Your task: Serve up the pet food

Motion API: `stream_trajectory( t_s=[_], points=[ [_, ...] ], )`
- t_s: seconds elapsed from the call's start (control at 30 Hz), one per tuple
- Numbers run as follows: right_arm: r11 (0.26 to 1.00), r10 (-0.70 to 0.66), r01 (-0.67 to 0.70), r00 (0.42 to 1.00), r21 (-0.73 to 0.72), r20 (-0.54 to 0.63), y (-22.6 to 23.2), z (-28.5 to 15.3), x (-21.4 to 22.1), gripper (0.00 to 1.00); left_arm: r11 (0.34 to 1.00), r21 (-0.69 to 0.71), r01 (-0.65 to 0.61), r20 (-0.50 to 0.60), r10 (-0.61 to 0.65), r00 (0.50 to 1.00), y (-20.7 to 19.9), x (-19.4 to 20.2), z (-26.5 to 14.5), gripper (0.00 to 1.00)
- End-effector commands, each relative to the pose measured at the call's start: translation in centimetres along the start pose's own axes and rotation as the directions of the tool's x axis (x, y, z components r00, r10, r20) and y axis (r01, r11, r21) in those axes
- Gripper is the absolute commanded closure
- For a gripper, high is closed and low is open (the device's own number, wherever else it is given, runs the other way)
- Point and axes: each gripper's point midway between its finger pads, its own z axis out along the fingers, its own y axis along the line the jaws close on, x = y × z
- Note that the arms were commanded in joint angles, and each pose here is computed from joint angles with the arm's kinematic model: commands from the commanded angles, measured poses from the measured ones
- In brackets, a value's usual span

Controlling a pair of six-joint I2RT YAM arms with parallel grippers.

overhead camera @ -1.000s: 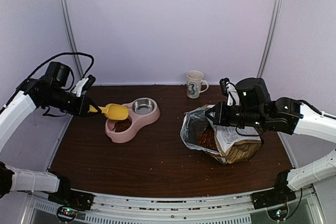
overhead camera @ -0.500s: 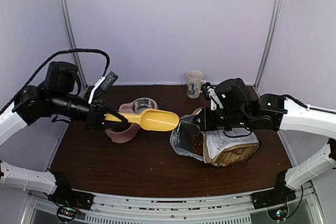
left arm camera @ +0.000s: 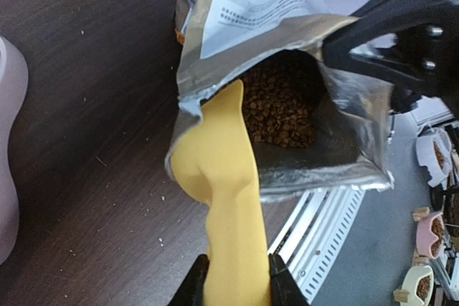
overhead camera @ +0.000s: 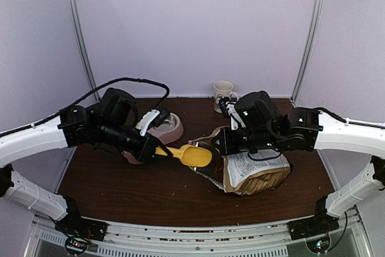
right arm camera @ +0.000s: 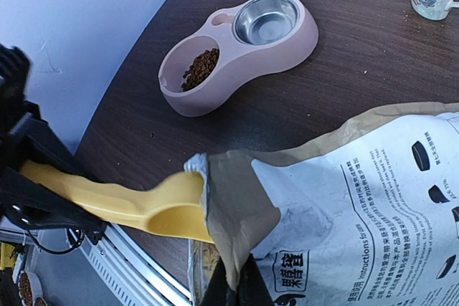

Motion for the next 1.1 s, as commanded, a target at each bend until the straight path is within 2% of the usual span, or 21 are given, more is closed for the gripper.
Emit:
stream_trajectory(
  t_s=[0.0,0.07,0.2,0.37,0.53,0.73,1.07],
  points=[
    [0.983,0.022,0.002,0.991,-0.183,0.129,5.6,-2.4,-4.0,1.00,0.947,-0.310,0.077,0.038,-0.069,0.997,4.4,-1.1,4.9,1.00],
    [0.982,0.026,0.000,0.991,-0.189,0.132,5.8,-2.4,-3.9,1.00,0.930,-0.362,0.068,0.034,-0.060,0.998,4.3,-1.2,7.6,1.00],
    [0.982,0.036,-0.008,0.989,-0.189,0.143,5.7,-2.5,-4.0,1.00,0.947,-0.318,0.049,0.040,-0.039,0.998,2.4,-2.2,12.7,1.00],
    [0.983,0.057,-0.026,0.985,-0.184,0.161,4.9,-2.9,-3.9,1.00,1.000,-0.020,0.015,0.101,-0.013,0.995,-2.9,-4.6,16.1,1.00],
    [0.980,0.074,-0.040,0.983,-0.195,0.167,4.5,-3.3,-4.1,1.00,0.987,0.147,-0.069,0.069,0.060,0.996,-5.9,-4.0,17.0,1.00],
    [0.972,0.110,-0.070,0.979,-0.224,0.171,4.0,-3.8,-4.3,1.00,0.935,0.338,-0.110,0.042,0.102,0.994,-8.6,-2.3,16.5,1.00],
    [0.978,0.132,-0.098,0.974,-0.183,0.184,2.1,-4.2,-4.1,1.00,0.882,0.454,-0.125,0.045,0.118,0.992,-10.4,-1.1,14.0,1.00]
  ],
)
